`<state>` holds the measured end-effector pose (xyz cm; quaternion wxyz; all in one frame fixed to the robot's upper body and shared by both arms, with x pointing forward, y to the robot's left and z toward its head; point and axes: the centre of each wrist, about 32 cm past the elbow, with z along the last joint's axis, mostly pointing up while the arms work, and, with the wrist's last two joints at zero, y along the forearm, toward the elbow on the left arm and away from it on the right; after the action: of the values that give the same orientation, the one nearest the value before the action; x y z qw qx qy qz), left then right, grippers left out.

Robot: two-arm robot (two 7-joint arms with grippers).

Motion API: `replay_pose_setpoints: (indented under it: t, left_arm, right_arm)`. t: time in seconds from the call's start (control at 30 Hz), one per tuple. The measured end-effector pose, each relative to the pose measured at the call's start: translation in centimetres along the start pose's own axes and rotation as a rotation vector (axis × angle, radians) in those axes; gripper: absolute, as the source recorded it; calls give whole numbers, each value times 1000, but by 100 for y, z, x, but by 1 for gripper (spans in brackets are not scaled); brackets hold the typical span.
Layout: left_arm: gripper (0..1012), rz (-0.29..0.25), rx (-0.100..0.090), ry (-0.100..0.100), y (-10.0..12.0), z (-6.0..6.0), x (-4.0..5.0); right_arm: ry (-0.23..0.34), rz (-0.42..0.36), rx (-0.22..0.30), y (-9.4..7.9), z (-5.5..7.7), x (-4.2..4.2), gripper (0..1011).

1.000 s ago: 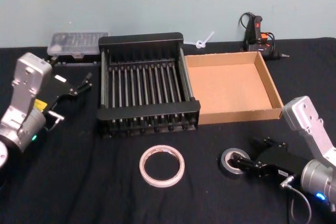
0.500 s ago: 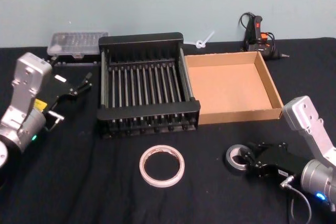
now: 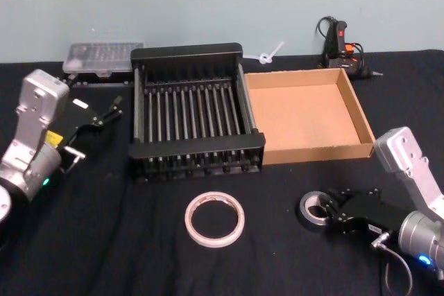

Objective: Pick up the white tape and place it into the black box , Pick up the silver tape and place it into the brown box.

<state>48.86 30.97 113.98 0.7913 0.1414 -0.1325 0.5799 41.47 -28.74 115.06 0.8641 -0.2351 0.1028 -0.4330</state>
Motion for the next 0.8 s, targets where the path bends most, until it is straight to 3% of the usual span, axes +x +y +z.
replay_pose_setpoints:
  t: [0.37,0.8]
  left_arm:
    - [1001,0,0,0,0,-1,0]
    - [1001,0,0,0,0,0,0]
  right_arm:
    - [-16,3,73,-69,69,41,152]
    - [-9,-40,143,-37,295,191,152]
